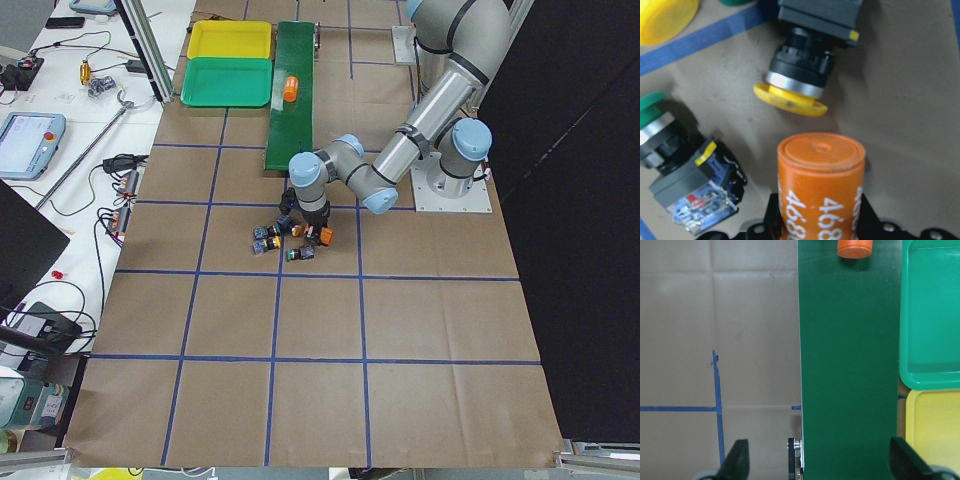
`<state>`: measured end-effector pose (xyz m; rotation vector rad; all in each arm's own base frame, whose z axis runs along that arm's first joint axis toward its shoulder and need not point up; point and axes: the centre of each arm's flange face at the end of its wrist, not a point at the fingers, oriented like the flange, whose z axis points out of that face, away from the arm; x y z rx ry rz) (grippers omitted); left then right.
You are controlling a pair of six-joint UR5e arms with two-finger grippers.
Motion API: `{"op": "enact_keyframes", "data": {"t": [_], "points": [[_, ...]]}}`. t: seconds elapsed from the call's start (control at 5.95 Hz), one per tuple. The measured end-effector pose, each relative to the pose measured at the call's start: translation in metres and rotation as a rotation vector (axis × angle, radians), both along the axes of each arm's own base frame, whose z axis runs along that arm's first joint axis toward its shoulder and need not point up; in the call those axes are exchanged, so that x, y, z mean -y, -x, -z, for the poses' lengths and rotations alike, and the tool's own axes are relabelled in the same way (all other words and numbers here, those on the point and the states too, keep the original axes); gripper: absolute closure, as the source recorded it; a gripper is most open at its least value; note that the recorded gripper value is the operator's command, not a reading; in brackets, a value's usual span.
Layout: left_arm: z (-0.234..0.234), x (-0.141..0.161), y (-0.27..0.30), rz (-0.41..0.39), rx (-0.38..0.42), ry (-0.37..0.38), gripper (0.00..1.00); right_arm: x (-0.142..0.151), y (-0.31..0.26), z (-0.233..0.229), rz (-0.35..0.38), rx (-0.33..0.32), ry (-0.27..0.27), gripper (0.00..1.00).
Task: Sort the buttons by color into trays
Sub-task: 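Grasp a second orange cylinder with the left gripper, then lower the orange cylinder onto the belt and release with left gripper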
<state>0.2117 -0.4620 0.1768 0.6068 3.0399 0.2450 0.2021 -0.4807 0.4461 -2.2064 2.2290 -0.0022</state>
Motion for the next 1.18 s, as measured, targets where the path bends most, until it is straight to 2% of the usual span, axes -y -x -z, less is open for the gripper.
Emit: {"op": "enact_keyframes", "data": {"t": [0.17,0.34,0.5,0.84,1.01,1.18], "points": [[-0.012,0.007,-0.001,0.055,-0.002,0.007,1.00,-0.001,0.000,0.002,0.001,0.000,-0.004,0.00],[-0.040,0.026,0.007,0.137,-0.017,0.008,1.00,-0.001,0.000,0.003,0.002,0.000,-0.005,0.00],[-0.070,0.053,0.040,0.310,-0.046,-0.001,1.00,-0.001,0.000,0.003,0.002,0.000,-0.005,0.00],[-0.099,0.092,0.163,0.730,-0.065,-0.007,1.00,-0.001,0.000,0.003,-0.001,-0.001,-0.007,0.00],[-0.102,0.097,0.231,0.892,-0.053,0.000,1.00,-0.001,0.000,0.002,-0.004,-0.002,-0.014,0.00],[-0.096,0.097,0.282,0.998,-0.044,0.016,1.00,-0.003,0.001,0.001,-0.004,-0.004,-0.031,0.00]]}}
